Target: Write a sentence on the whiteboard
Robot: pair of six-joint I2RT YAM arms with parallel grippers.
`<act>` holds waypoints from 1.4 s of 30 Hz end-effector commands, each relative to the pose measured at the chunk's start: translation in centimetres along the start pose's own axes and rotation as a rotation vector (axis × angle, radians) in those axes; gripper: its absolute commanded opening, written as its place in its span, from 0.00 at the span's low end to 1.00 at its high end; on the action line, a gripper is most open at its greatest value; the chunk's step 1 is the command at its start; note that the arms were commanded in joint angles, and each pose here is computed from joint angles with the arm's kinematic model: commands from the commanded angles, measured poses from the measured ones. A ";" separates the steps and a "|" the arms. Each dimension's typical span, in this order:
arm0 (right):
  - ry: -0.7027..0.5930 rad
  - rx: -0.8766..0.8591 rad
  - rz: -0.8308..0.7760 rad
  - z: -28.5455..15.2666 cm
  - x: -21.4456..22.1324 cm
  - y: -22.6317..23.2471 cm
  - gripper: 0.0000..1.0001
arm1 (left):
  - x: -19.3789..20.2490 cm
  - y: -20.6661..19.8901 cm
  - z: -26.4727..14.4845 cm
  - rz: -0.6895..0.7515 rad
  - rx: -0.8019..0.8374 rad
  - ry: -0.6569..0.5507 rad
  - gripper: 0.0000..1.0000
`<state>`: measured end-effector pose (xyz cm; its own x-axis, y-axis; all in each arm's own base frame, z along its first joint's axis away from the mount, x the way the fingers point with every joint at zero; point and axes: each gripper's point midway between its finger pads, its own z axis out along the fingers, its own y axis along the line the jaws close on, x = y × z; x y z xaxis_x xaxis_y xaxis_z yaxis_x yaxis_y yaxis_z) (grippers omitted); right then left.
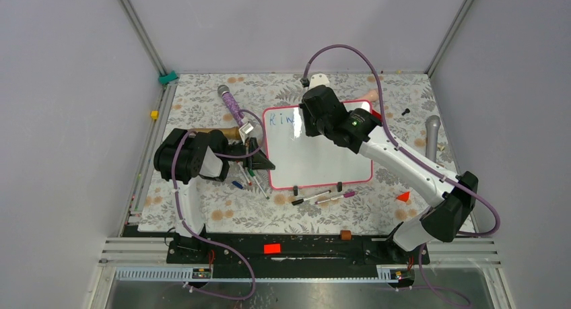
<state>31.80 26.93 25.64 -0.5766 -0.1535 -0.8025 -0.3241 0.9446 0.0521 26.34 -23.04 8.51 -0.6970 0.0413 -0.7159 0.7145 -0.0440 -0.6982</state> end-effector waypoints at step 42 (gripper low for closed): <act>-0.004 0.083 -0.008 1.5 -2.2 0.3 0.00 | 0.2 -1.2 -0.1 0.081 0.046 0.037 0.00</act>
<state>33.48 28.01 25.10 -0.6047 -0.1668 -0.7788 -0.2891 0.9571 0.0195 26.29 -23.03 8.53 -0.6946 0.0412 -0.7183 0.7169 -0.0441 -0.6958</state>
